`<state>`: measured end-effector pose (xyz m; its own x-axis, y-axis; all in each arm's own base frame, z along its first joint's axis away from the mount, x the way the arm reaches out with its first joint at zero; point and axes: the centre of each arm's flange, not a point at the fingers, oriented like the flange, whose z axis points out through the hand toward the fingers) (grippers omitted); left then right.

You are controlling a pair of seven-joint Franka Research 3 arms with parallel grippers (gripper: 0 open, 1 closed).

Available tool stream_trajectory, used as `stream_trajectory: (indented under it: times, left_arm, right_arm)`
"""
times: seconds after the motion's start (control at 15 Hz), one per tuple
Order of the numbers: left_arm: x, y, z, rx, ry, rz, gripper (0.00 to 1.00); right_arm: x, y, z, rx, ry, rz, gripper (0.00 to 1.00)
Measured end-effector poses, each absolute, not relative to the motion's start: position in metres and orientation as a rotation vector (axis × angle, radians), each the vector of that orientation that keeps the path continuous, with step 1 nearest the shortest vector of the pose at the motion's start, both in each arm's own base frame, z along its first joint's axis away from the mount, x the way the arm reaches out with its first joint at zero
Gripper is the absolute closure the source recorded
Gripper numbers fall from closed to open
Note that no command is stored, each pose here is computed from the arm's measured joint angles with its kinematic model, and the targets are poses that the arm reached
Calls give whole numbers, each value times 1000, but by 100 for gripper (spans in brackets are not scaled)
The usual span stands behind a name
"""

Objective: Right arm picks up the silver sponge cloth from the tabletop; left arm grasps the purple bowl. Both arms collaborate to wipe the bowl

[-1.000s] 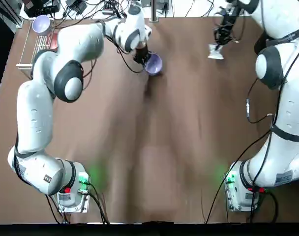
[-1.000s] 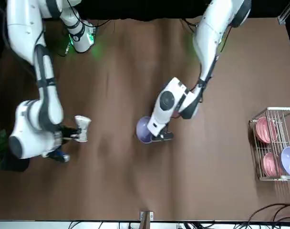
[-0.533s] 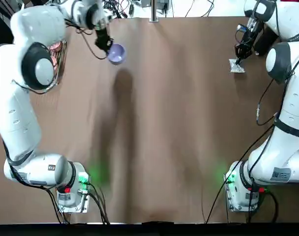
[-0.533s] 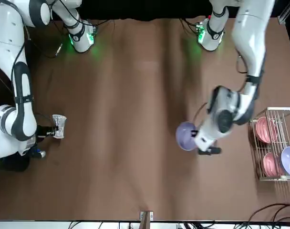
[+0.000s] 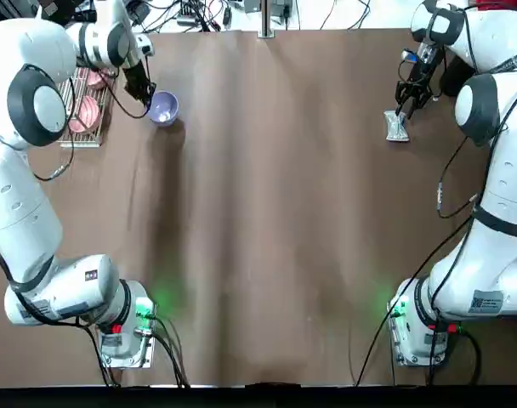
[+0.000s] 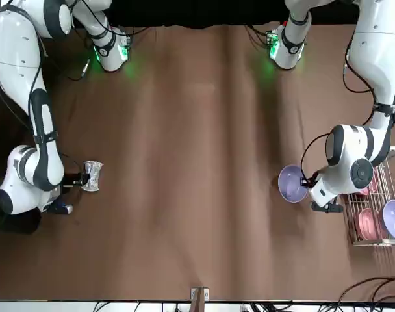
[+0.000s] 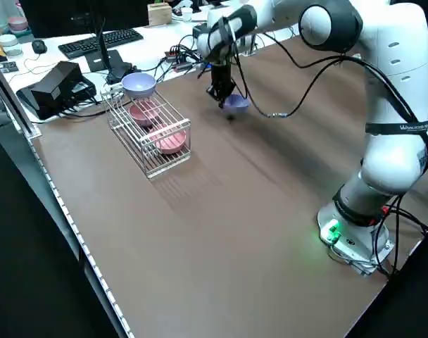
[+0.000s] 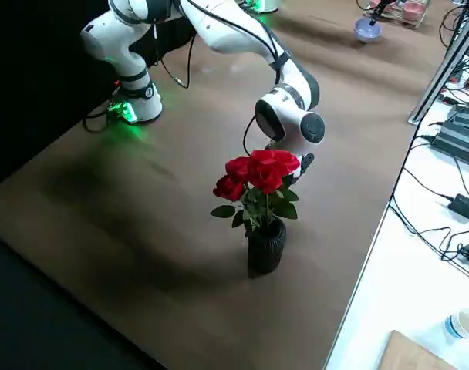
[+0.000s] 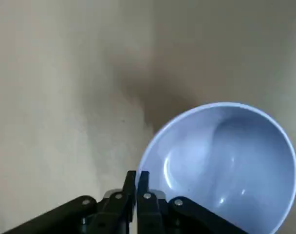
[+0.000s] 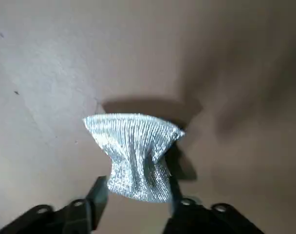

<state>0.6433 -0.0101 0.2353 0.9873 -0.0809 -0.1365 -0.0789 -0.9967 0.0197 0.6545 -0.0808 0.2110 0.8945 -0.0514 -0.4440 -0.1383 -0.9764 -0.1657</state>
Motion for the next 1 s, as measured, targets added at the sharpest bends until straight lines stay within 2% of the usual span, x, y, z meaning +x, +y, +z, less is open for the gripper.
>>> stream_trajectory:
  times: [0.13, 0.33, 0.53, 0.8, 0.87, 0.93, 1.0]
  left_arm:
    - [634, 3, 218, 3110, -129, -171, 93]
    - [632, 5, 216, 3107, -135, -156, 68]
    - [642, -1, 248, 3115, -150, -66, 41]
    - [653, 1, 348, 3156, -144, -31, 6]
    - [653, 0, 376, 3165, -141, -43, 0]
    - [653, -6, 404, 3170, -143, -51, 0]
    - [647, -25, 459, 3176, -174, -66, 0]
  right_arm:
    - [664, -81, 226, -2884, 135, 613, 28]
    - [691, -76, 289, -2929, 99, 429, 1]
    - [701, -75, 399, -2960, 71, 179, 0]
    - [670, -80, 518, -2958, 51, 7, 0]
    - [663, -80, 536, -2955, 47, -9, 0]
    - [657, -80, 549, -2954, 43, -29, 0]
    - [649, -76, 567, -2950, 29, -53, 0]
